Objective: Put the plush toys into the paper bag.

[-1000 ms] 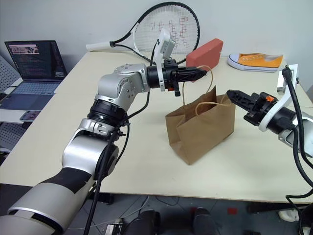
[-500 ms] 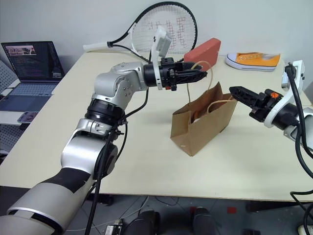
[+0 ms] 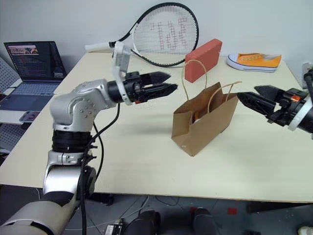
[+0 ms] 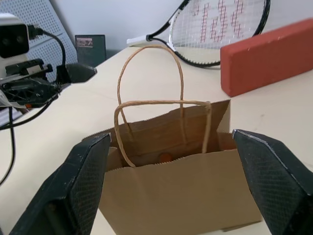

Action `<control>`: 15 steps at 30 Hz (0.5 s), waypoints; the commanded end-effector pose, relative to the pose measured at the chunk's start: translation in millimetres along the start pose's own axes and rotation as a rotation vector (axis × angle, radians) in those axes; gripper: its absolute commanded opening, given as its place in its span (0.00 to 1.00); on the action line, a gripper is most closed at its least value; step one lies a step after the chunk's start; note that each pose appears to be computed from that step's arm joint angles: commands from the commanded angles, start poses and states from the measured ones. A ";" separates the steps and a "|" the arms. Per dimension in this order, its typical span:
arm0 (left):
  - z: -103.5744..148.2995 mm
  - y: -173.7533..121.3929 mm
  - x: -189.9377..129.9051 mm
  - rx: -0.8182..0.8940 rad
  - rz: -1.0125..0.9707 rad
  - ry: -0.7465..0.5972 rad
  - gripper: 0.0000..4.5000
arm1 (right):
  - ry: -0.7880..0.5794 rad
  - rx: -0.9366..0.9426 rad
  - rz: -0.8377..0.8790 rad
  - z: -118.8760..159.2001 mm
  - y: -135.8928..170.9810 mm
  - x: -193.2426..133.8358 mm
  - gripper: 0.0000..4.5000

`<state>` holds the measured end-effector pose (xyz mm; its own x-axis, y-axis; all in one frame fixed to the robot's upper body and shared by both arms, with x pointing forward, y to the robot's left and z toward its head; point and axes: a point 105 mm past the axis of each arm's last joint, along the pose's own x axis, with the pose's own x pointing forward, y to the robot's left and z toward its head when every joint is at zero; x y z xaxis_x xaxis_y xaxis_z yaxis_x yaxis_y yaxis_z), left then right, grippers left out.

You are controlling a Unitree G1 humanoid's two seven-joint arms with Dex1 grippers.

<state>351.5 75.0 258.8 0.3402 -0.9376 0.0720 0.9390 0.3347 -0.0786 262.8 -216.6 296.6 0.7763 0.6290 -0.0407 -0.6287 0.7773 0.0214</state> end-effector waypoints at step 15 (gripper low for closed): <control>-57.6 -27.8 5.4 -0.036 -0.033 -0.028 0.86 | 0.266 -0.184 0.310 -30.0 56.3 -20.2 0.92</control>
<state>328.6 57.3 201.9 0.3368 -0.9380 0.0823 0.9365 0.3247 -0.1323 214.3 -186.9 263.1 0.5248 0.7893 -0.3187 -0.8431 0.5335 -0.0669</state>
